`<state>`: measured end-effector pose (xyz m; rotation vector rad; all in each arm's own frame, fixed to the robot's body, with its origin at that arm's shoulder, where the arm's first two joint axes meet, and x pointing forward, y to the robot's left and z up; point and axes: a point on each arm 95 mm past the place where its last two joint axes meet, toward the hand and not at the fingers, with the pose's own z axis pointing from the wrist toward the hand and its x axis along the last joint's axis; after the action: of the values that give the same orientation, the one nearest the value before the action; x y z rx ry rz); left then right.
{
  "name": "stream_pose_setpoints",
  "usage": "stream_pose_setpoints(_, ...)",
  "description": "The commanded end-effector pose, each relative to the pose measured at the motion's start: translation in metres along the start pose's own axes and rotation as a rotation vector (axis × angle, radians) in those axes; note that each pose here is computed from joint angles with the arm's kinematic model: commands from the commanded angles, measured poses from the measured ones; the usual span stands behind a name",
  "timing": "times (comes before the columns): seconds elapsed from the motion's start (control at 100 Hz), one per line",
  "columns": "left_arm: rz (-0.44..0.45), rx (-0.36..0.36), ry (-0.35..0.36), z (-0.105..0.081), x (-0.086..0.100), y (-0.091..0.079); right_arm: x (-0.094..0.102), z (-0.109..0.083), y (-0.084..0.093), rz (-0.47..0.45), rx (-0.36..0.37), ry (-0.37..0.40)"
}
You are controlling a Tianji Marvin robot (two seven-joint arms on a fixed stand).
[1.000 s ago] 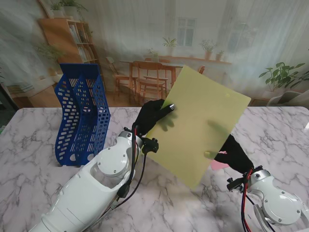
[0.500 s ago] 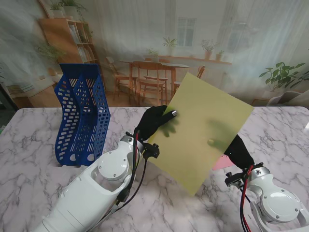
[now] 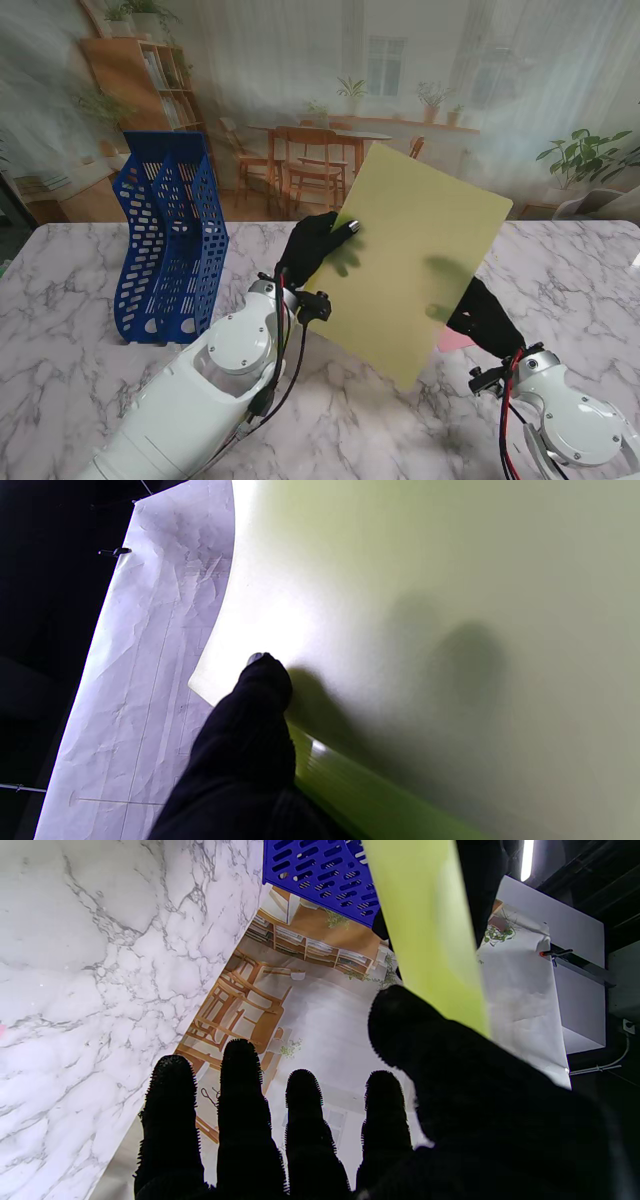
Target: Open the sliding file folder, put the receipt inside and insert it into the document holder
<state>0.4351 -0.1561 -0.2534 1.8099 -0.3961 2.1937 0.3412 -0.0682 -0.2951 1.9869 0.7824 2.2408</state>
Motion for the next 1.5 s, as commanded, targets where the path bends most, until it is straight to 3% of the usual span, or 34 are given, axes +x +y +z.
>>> stream_pose_setpoints(0.0,-0.008,-0.013,0.017,0.002,0.006,0.004,-0.004,-0.006,-0.002,-0.003,0.019,-0.013)
stream_pose_setpoints(0.7,0.010,0.000,0.020,0.003,0.008,-0.002,-0.003,-0.014,0.001,-0.027,0.116,-0.020)
stream_pose_setpoints(1.02,0.020,0.008,0.011,0.005,0.008,-0.002,-0.006,-0.018,0.003,-0.059,0.200,-0.034)
stream_pose_setpoints(1.22,0.015,-0.009,0.011,0.003,0.007,0.002,-0.006,-0.016,0.001,-0.045,0.187,-0.032)
stream_pose_setpoints(1.49,0.009,-0.048,0.015,-0.001,0.003,0.006,-0.003,-0.010,0.001,0.017,0.114,-0.017)
